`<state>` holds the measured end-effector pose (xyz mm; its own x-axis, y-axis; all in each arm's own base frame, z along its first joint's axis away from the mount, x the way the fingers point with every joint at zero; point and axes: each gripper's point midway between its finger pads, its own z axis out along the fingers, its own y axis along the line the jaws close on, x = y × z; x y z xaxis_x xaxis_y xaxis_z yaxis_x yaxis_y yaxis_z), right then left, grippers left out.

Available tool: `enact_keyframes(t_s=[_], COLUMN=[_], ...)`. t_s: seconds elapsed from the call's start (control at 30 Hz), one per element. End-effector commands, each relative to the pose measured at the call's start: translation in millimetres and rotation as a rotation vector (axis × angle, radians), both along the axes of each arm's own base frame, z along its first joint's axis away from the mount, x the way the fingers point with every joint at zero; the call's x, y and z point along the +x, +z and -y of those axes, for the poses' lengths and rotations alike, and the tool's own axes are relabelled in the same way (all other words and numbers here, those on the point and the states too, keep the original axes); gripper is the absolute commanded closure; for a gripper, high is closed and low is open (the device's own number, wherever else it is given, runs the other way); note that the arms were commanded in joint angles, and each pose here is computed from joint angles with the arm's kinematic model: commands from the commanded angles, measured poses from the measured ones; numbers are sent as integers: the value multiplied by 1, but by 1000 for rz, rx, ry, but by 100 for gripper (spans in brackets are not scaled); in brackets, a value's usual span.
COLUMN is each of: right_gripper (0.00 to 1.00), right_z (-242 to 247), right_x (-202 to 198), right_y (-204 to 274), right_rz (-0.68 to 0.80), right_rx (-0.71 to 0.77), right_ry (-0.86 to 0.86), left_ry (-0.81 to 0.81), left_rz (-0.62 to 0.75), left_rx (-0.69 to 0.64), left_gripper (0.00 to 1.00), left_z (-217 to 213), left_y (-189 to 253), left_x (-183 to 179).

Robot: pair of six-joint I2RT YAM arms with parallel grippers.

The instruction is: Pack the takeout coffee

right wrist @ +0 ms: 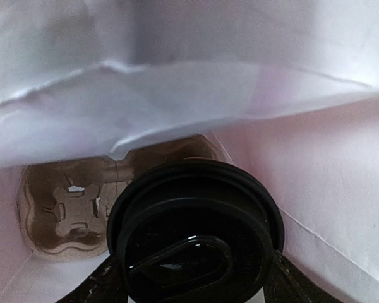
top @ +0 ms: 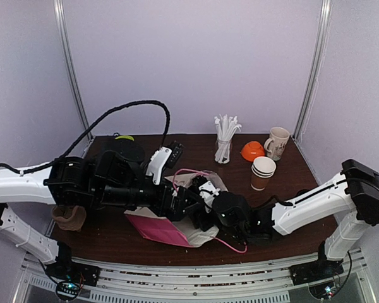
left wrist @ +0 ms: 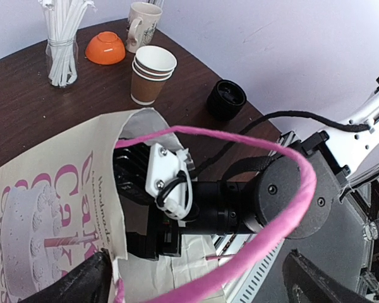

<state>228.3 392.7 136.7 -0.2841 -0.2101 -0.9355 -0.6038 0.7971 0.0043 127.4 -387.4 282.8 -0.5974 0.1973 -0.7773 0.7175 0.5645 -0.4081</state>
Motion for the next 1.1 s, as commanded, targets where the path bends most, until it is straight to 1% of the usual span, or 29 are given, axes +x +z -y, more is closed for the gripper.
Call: enact_keyframes(t_s=[0.0,0.23,0.33,0.47,0.57,0.67,0.8,0.9,1.07], right_gripper=[42,42,42,42,42,42,42,42,42], right_z=[-3,-6,-8,-9,-10,-10,-11,-13,-13], right_x=[3,4,4,4,4,4,4,3,2], right_y=[-1,0,1,3,3,2,2,1,0], right_rz=[-11,-16,-16,-20,-21,-23,-30,-35,-45], right_rx=[-18,-19,-19,-25,-37,-43,-51,-60,-69], right_ry=[-6,-6,-3,3,6,8,12,18,30], left_ry=[5,56,99,208,323,416,472,504,534], left_rz=[35,101,143,207,227,181,48,-49,-159], left_rx=[-31,-27,-56,-109,-109,-68,28,106,134], left_gripper=[2,2,2,2,5,10,15,16,22], left_z=[-13,-41,-59,-89,-113,-129,-134,-134,-139], left_y=[26,54,70,91,98,84,39,-6,-64], left_x=[-2,4,8,21,40,75,114,136,162])
